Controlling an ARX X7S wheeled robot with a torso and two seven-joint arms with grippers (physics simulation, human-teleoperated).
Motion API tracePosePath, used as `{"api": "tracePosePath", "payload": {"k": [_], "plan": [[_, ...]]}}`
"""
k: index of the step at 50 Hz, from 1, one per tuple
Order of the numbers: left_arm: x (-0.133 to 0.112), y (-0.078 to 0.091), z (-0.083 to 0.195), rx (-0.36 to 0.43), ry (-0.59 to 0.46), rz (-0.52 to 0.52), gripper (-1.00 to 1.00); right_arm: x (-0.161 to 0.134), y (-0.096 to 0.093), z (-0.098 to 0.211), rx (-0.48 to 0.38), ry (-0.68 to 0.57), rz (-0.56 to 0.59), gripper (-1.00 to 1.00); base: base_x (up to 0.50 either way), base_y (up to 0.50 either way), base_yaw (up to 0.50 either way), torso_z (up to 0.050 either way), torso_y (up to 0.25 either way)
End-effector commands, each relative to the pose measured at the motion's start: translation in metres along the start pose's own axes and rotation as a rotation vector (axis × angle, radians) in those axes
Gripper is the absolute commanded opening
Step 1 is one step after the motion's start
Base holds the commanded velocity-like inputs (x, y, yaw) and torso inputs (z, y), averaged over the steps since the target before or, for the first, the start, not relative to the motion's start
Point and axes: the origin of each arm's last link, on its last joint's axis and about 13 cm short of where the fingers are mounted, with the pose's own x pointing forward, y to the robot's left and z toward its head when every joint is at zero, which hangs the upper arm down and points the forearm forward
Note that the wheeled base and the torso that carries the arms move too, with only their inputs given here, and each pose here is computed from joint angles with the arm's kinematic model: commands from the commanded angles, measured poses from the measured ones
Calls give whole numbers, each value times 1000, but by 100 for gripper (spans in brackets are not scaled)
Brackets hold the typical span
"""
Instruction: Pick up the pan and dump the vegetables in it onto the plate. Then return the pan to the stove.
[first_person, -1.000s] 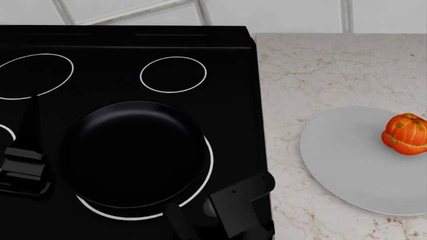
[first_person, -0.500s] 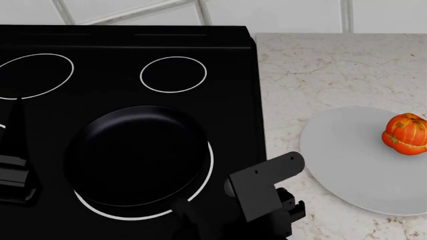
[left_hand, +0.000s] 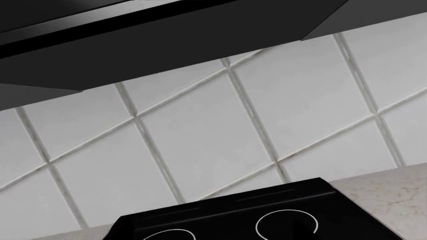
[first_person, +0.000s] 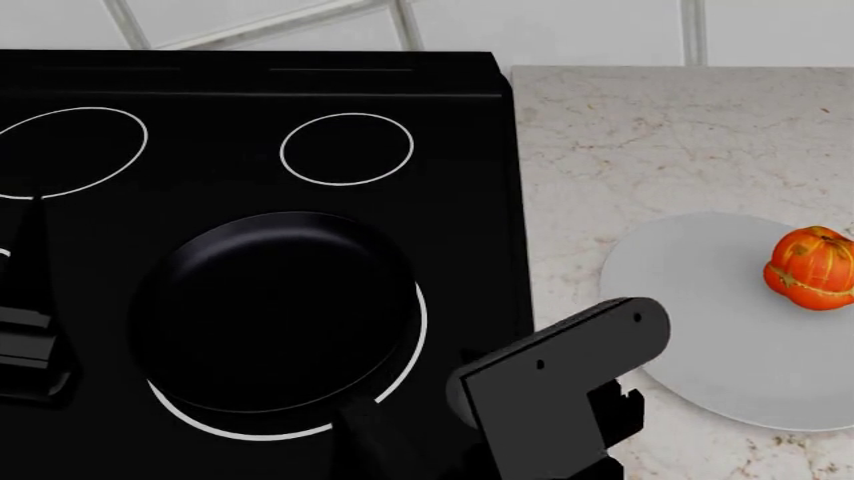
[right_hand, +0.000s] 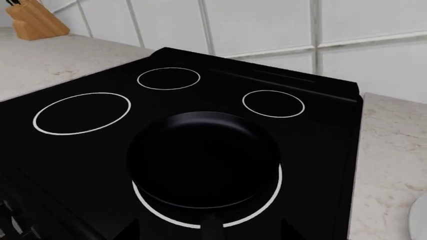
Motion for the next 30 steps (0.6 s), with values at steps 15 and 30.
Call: {"api": "tracePosePath", "payload": {"k": [15,30], "plan": [[-1,-1,4,-54,-16,-4,100,-79,27,6,-25,-213,-56,100,0,0,0,0,0],[-4,2,0,-57,-14,11,100,-108,26,17,-69,-239,-211,100,0,0,0,0,0]]}}
